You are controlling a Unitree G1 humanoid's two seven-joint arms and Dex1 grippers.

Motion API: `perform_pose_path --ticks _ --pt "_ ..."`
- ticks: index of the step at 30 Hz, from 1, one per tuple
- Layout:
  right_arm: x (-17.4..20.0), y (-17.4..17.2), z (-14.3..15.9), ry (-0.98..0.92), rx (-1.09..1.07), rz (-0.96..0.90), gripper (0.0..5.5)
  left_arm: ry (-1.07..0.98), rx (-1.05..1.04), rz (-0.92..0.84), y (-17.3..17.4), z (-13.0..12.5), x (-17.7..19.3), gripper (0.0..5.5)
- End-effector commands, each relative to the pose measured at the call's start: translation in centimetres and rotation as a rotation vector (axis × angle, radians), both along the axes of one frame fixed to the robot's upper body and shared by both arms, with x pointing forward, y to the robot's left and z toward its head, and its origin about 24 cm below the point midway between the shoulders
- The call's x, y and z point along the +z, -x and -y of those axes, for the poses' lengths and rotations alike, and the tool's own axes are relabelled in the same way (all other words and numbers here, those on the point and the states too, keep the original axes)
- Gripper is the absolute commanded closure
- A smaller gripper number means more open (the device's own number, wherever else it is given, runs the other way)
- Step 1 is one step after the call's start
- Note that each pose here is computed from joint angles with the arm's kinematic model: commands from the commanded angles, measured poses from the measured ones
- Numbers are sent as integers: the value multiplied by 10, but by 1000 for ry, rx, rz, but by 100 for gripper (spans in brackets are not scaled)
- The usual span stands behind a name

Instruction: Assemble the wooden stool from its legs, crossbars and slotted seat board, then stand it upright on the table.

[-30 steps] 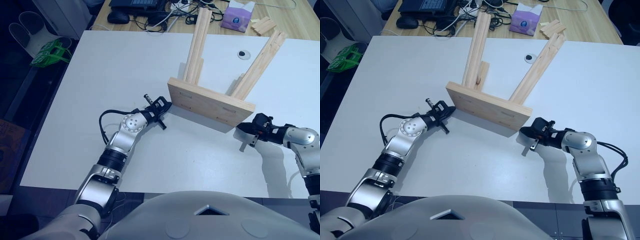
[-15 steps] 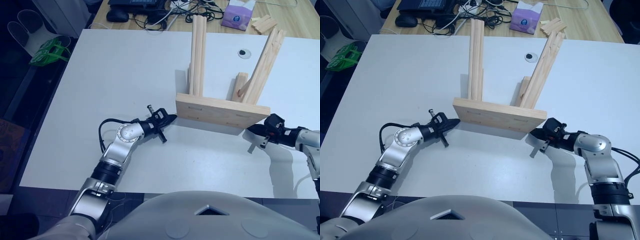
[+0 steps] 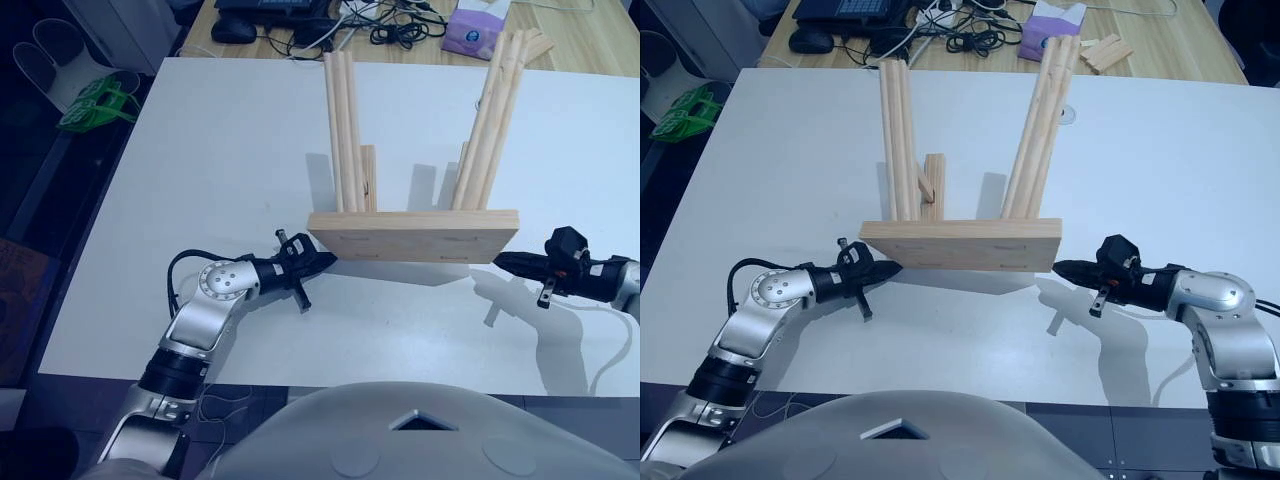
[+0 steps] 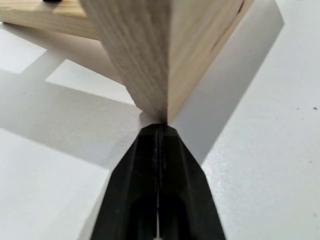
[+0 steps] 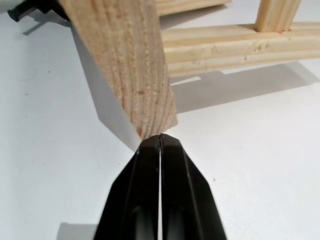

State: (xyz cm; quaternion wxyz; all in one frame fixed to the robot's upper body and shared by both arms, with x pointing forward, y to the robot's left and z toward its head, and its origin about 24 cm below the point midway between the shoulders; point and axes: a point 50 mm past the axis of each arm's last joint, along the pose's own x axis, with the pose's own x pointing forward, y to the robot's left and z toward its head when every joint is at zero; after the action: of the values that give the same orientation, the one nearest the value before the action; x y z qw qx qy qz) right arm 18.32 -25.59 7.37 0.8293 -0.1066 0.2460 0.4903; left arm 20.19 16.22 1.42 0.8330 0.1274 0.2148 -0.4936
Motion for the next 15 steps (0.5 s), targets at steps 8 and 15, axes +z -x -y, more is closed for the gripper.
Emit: perform_pose_path --ticks 8,15 --pt "9 1 -25 -118 118 14 550 235 -109 85 -4 33 38 549" --pt "11 3 -24 -113 132 4 550 276 -100 106 -7 32 49 549"
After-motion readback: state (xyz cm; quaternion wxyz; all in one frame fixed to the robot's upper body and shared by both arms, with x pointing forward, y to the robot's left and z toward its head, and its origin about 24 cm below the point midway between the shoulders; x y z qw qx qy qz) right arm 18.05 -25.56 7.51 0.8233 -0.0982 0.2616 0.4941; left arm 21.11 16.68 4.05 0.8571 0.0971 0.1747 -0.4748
